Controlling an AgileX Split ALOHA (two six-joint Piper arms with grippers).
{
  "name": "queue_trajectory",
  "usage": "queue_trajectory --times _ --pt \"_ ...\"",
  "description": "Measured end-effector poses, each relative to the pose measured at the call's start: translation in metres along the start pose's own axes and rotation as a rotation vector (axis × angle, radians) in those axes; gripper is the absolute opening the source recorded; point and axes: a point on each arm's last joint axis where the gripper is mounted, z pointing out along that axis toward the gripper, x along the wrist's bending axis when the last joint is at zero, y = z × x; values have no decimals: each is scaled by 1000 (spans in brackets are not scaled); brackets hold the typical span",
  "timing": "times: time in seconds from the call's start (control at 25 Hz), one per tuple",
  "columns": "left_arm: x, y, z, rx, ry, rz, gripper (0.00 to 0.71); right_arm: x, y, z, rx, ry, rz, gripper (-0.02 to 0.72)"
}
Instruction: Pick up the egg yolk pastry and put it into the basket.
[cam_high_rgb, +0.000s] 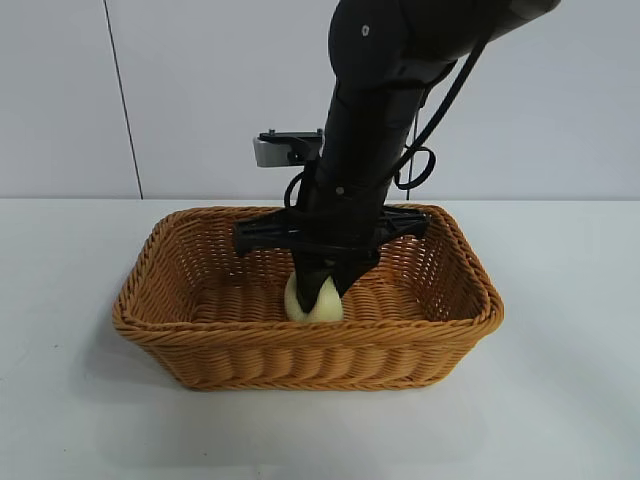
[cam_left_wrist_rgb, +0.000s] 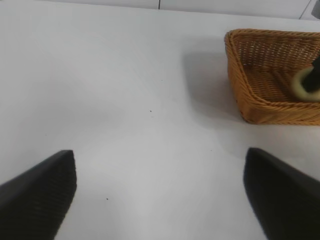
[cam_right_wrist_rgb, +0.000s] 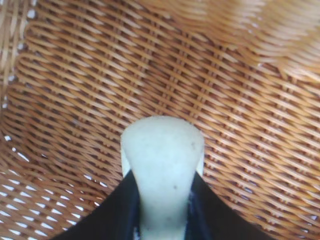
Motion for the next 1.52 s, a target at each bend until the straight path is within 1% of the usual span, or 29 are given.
queue_trajectory --times 0.04,0.12,0.16,0.2,0.28,0.52,0.64,0.72,0.84,1.0,1.2,1.32,1.44,1.52 --pt "0 0 0 0 0 0 657 0 0 0 0 0 0 298" --pt "0 0 0 0 0 0 657 0 -1 -1 14 -3 0 449" --pt "0 0 0 0 0 0 657 0 -2 -4 19 -4 0 498" --pt "0 0 0 0 0 0 657 0 -3 -7 29 -6 -4 535" --pt "0 0 0 0 0 0 657 0 0 -21 39 -15 -12 568" --pt "0 0 0 0 0 0 657 4 22 -80 52 -88 -66 585" --pt "0 0 0 0 0 0 657 4 37 -108 -9 -123 -83 585" --pt "0 0 0 0 0 0 657 0 46 -122 -60 -125 -68 585" --pt "0 0 0 0 0 1 657 -17 53 -129 -78 -138 -24 583" --pt "0 0 0 0 0 1 657 -57 59 -132 -80 -165 62 582" --pt "0 0 0 0 0 2 657 -132 62 -141 -89 -219 210 579" --pt "0 0 0 0 0 2 657 -181 57 -149 -93 -253 312 575" --pt "0 0 0 0 0 2 657 -217 50 -156 -96 -277 388 573" --pt "0 0 0 0 0 2 657 -233 46 -159 -95 -287 417 572"
